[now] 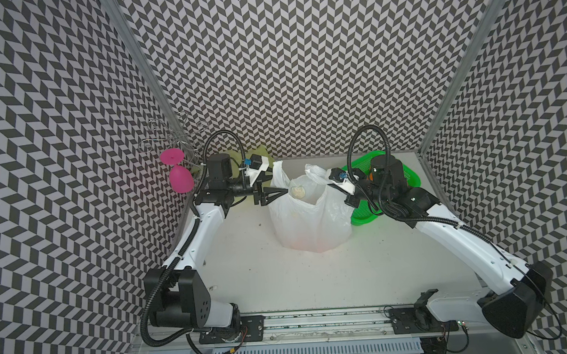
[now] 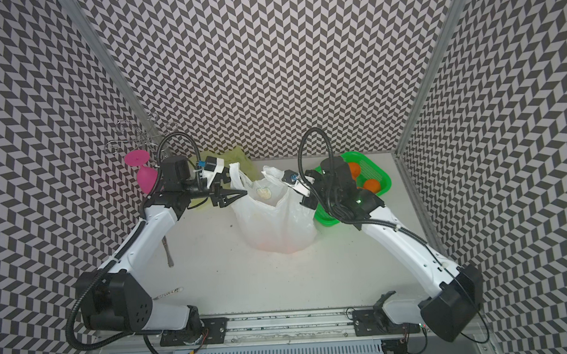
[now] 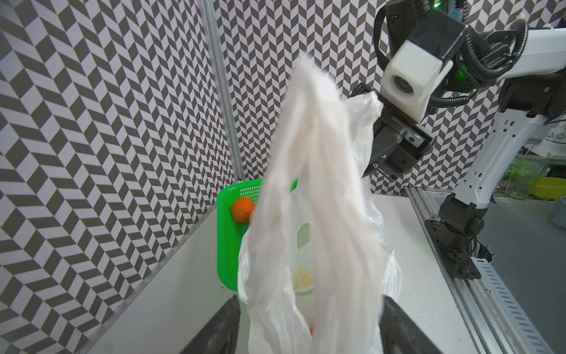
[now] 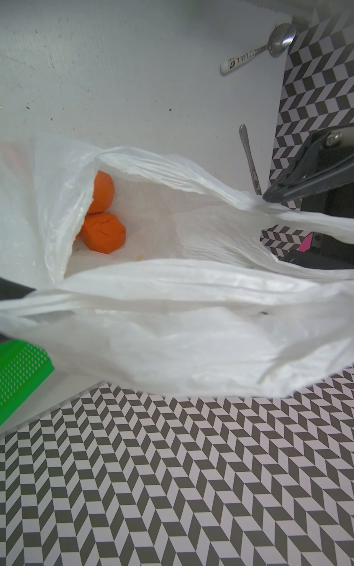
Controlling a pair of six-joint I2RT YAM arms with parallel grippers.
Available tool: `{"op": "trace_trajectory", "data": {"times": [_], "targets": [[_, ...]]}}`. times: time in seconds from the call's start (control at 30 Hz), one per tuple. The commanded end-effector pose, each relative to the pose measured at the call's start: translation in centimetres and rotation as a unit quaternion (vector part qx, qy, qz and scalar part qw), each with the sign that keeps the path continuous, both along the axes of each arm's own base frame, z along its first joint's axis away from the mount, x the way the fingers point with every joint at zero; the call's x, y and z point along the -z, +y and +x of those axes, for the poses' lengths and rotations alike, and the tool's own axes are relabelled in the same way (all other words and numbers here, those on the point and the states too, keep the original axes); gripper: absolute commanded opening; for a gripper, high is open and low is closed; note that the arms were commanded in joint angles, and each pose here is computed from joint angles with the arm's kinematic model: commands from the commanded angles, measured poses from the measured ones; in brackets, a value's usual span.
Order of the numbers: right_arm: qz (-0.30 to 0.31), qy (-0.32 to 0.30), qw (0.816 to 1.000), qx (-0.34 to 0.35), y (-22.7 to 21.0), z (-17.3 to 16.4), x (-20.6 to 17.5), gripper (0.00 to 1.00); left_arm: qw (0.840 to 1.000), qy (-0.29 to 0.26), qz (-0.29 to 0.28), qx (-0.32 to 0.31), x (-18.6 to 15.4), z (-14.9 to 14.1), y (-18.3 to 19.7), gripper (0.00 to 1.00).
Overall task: Place the oranges into plastic bags & tie knots
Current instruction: Tie the plastic bag at the center of the board.
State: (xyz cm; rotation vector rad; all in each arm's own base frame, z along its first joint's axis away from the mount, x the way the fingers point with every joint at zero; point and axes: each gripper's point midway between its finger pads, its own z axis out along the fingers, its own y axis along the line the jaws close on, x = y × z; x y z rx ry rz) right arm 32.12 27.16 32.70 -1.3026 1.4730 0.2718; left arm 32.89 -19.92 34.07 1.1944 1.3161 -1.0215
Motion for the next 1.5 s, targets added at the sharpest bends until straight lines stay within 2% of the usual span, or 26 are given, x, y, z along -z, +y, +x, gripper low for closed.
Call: {"op": "trace_trajectory", "data": {"times": [0.0,0.13,0.3,0.47,0.6,0.77,1.03,1.47], "targets": [[0.002,-0.021,1.000,-0.020,0.7,-0.2,-1.2,0.00,1.000,-0.003,-0.014,0.016,-0.1,0.4,-0.2,0.65],[-0.010,-0.027,0.999,-0.040,1.0,-0.8,-1.5,0.00,0.999,0.030,-0.029,0.030,0.4,0.5,-0.3,0.46],[-0.045,-0.049,0.997,-0.046,2.5,-1.2,-2.0,0.00,0.997,0.060,-0.045,0.018,0.8,0.7,-0.7,0.27],[-0.089,-0.076,0.993,-0.032,3.8,-0.8,-2.1,0.00,0.996,0.085,-0.040,0.011,1.8,0.8,-1.9,0.18],[-0.126,-0.099,0.987,-0.022,4.6,-0.3,-1.6,0.00,0.996,0.081,-0.021,0.000,2.5,1.1,-1.9,0.17],[-0.149,-0.110,0.983,-0.012,5.0,0.2,-1.2,0.00,0.997,0.072,-0.010,-0.007,2.7,1.0,-1.4,0.24],[-0.163,-0.115,0.980,-0.019,6.0,-0.3,-0.6,0.00,0.999,0.032,0.011,-0.017,2.6,0.4,-0.1,0.51],[-0.183,-0.113,0.976,-0.030,7.4,-1.0,0.5,0.00,0.999,-0.015,0.034,-0.020,2.7,-1.2,1.3,0.76]]}}
